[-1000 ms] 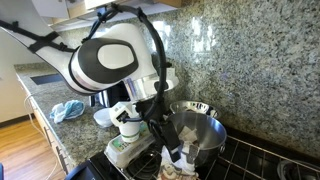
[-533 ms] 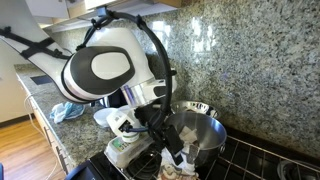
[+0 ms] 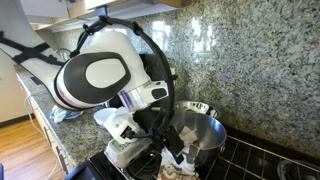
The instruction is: Use the towel on the bowl to wipe the countertop then put it back
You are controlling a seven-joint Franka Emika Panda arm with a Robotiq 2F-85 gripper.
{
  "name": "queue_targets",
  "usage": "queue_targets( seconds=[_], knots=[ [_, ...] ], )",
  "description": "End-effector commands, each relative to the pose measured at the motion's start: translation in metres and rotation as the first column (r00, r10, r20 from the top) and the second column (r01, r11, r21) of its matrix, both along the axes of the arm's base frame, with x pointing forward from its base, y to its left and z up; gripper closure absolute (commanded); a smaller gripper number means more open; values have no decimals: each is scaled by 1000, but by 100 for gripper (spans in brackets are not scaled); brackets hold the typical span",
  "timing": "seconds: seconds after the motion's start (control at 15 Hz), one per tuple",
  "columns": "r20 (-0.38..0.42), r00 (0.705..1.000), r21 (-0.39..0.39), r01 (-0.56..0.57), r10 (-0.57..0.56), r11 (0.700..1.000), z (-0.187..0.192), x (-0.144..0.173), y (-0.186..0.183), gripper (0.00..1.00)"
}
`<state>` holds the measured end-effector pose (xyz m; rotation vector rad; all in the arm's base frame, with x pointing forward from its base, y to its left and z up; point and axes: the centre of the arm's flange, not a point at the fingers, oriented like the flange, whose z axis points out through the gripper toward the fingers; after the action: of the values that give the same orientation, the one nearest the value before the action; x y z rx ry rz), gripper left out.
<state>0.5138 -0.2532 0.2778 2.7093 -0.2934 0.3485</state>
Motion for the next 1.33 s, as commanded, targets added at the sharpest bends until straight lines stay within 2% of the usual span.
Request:
queue_targets(
  seconds=[0.0,0.6,0.73,0.8,0.87,0.93,1.27],
  knots=[
    [19,997,-24,-71,71,997,3,-11,5,0],
    [24,985,-64,-167,169,984,0,-15,11,0],
    [20,984,-67,-176,178,982,-1,-16,11,6],
    [17,983,-70,-181,183,981,-1,-16,11,5],
    [17,982,-70,-185,186,980,-2,-16,12,19],
    [16,982,-70,-186,188,980,-2,-16,12,29],
    [12,981,-74,-193,194,979,-3,-16,12,65]
  ],
)
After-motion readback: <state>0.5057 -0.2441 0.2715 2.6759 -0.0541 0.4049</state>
